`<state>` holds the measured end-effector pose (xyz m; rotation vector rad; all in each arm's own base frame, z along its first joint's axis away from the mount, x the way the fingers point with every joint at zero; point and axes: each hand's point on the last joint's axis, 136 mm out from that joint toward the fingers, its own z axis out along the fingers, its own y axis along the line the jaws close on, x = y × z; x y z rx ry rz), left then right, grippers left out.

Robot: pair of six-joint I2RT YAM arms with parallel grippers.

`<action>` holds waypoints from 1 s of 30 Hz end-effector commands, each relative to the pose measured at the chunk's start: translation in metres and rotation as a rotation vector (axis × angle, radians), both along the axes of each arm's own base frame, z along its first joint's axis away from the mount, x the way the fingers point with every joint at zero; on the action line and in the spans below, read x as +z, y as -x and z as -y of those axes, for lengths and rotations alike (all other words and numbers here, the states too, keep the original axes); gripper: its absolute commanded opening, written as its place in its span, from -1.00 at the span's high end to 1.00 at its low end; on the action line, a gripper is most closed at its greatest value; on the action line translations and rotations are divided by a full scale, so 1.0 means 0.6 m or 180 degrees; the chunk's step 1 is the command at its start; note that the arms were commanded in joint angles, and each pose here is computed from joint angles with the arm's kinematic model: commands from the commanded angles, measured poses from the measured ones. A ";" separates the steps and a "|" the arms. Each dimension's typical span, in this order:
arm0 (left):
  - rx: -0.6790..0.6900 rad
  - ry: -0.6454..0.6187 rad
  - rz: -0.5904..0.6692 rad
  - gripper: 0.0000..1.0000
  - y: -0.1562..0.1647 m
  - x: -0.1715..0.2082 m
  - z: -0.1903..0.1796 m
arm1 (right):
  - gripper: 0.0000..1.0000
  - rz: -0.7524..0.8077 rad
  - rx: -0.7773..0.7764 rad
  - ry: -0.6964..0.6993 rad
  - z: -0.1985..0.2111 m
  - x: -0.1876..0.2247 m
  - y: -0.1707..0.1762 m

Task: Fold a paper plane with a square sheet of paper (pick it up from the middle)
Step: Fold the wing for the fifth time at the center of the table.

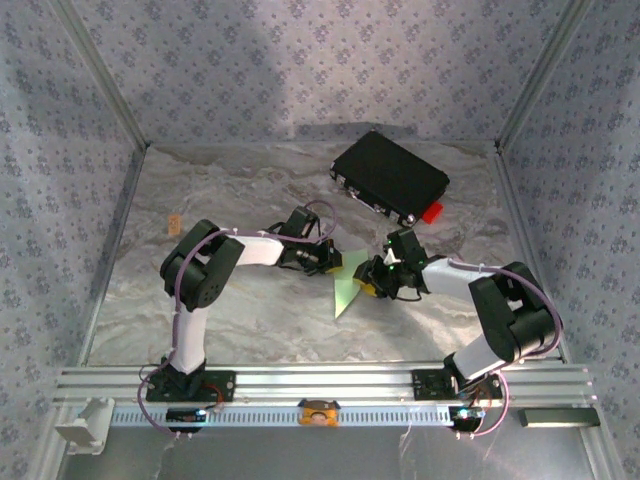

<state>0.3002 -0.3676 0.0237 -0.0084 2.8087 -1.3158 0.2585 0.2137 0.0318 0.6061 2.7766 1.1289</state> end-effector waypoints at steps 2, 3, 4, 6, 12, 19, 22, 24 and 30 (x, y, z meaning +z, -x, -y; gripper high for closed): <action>0.0017 -0.0136 -0.0141 0.87 0.016 -0.020 -0.015 | 0.18 0.0229 0.0074 0.0020 0.001 0.020 -0.016; 0.0013 -0.0130 -0.0137 0.87 0.015 -0.019 -0.014 | 0.17 0.0272 0.0096 0.0009 0.002 0.022 -0.018; 0.0014 -0.0128 -0.0141 0.87 0.015 -0.019 -0.014 | 0.16 0.0298 0.0115 -0.0009 0.002 0.023 -0.020; 0.0015 -0.0128 -0.0137 0.87 0.015 -0.019 -0.014 | 0.15 0.0399 0.0183 -0.0041 0.002 0.028 -0.027; 0.0009 -0.0129 -0.0130 0.87 0.015 -0.017 -0.015 | 0.07 0.0647 0.0323 -0.0058 0.006 0.042 -0.049; 0.0014 -0.0120 -0.0124 0.87 0.015 -0.014 -0.015 | 0.03 0.0712 0.0493 -0.0159 0.001 0.043 -0.061; 0.0016 -0.0111 -0.0107 0.87 0.015 -0.012 -0.014 | 0.06 0.0695 0.0523 -0.0244 -0.002 0.038 -0.062; 0.0013 -0.0106 -0.0107 0.87 0.016 -0.012 -0.014 | 0.08 0.0687 0.0561 -0.0294 -0.006 0.037 -0.062; 0.0001 -0.0101 -0.0108 0.86 0.015 -0.010 -0.013 | 0.13 0.0671 0.0577 -0.0302 -0.006 0.029 -0.060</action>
